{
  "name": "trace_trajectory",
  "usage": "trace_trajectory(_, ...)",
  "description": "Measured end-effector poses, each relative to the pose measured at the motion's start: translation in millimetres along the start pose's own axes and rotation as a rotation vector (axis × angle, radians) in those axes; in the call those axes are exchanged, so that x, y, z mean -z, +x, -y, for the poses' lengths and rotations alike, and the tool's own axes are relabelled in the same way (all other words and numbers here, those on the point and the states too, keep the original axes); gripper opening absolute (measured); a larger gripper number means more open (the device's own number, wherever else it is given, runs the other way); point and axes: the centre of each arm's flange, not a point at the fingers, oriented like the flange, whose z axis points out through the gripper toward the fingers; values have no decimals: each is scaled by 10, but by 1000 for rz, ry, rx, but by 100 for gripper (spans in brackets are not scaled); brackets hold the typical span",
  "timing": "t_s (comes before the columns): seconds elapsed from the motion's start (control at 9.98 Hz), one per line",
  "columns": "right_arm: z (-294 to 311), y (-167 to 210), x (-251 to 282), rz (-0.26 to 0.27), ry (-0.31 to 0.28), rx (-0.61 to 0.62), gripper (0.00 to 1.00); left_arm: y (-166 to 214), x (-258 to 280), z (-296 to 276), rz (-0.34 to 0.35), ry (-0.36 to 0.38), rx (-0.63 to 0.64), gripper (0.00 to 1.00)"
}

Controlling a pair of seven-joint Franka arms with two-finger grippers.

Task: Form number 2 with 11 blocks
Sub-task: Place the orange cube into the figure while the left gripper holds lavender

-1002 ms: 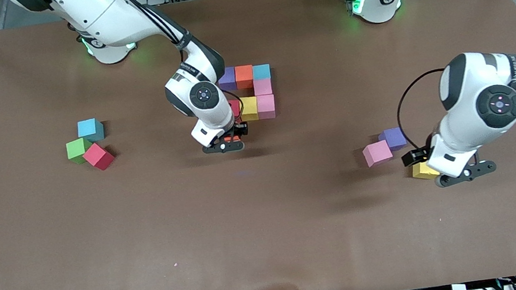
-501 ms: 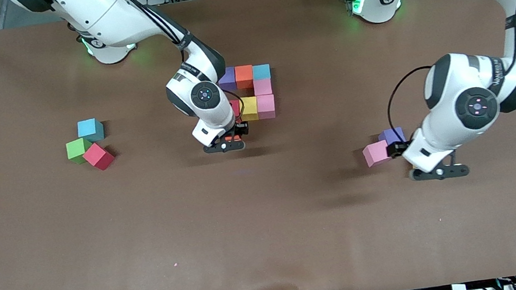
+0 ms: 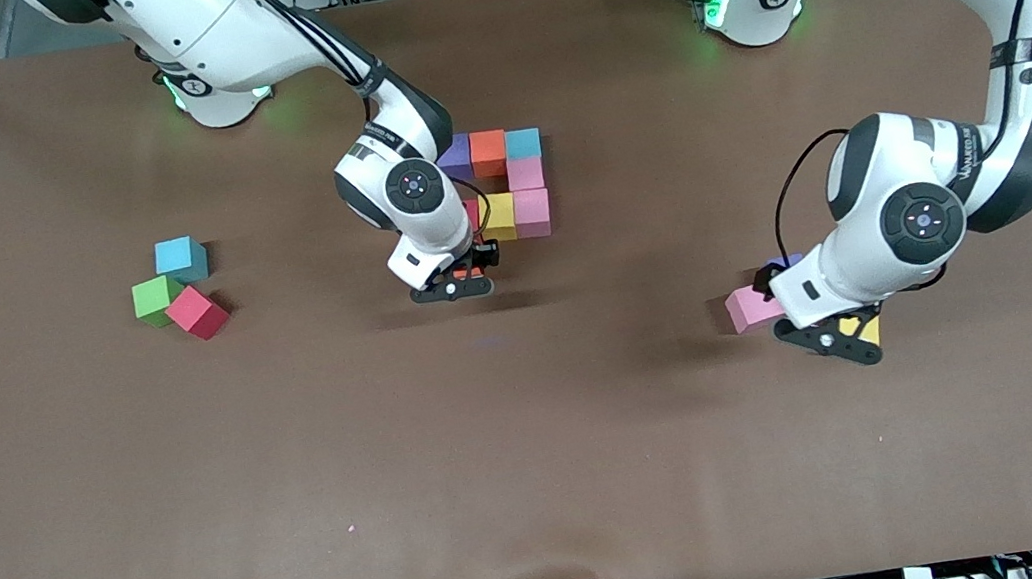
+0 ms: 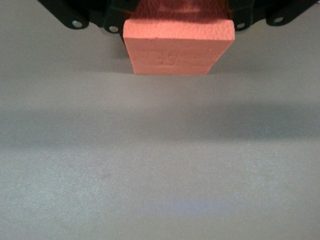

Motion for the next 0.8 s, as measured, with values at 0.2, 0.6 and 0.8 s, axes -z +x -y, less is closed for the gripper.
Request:
trace_trajectory(0.2, 9, -9, -2, -4, -5, 10, 59, 10, -203, -97, 30, -17, -134, 100)
trace_trajectory(0.6, 17, -19, -3, -4, -8, 14, 59, 38, -578, -88, 58, -52, -457, 100)
trace_trajectory(0.8, 18, -21, -4, -4, -8, 15, 59, 63, -642, -61, 41, -48, -609, 100)
